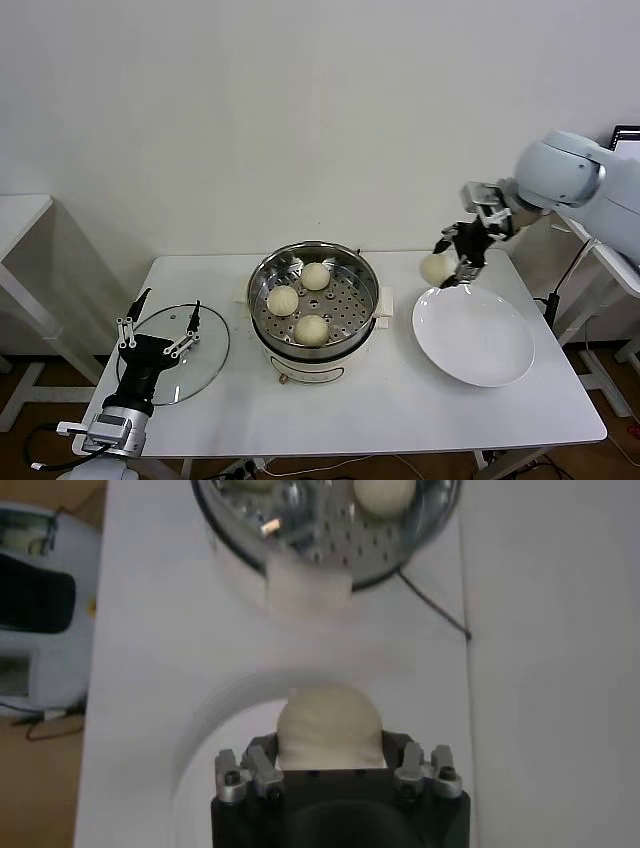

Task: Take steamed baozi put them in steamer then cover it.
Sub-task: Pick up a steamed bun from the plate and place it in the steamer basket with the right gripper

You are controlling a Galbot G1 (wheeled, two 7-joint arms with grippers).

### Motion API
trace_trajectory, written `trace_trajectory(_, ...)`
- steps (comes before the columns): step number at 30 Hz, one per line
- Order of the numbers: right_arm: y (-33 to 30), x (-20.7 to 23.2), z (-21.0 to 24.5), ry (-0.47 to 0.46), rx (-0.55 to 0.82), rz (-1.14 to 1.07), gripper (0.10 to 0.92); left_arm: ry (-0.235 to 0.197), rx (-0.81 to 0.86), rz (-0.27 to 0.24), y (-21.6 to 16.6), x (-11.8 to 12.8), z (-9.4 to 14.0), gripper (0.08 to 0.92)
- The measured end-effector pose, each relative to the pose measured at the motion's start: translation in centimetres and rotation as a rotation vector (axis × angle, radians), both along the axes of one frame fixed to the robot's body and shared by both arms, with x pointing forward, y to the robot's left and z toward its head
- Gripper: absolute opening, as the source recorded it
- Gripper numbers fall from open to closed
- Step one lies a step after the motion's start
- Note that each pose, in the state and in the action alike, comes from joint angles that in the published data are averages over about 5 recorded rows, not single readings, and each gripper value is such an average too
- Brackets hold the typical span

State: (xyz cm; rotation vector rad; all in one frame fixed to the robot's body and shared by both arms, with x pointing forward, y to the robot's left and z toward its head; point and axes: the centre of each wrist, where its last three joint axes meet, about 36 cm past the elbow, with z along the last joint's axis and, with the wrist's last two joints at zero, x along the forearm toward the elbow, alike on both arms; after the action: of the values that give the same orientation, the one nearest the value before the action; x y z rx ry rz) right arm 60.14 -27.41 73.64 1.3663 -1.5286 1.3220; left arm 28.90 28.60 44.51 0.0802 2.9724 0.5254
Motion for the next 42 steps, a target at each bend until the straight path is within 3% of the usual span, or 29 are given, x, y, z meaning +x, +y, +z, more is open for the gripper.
trace_trajectory(9, 8.9, 1.2, 0.4, 0.025, -0.037, 0.061, 0.704, -0.011, -0.003, 0.014, 0.5, -0.1, 0.4, 0.823)
trace_trajectory(20, 15.9, 3.5, -3.8, 0.073, -0.094, 0.104, 0.707, -0.013, -0.001, 0.024, 1.3, 0.3, 0.3, 0.823)
trace_trajectory(42, 17.7, 6.8, -12.0, 0.116, -0.147, 0.076, 0.704, 0.013, -0.007, 0.031, 2.0, 0.9, -1.0, 0.823)
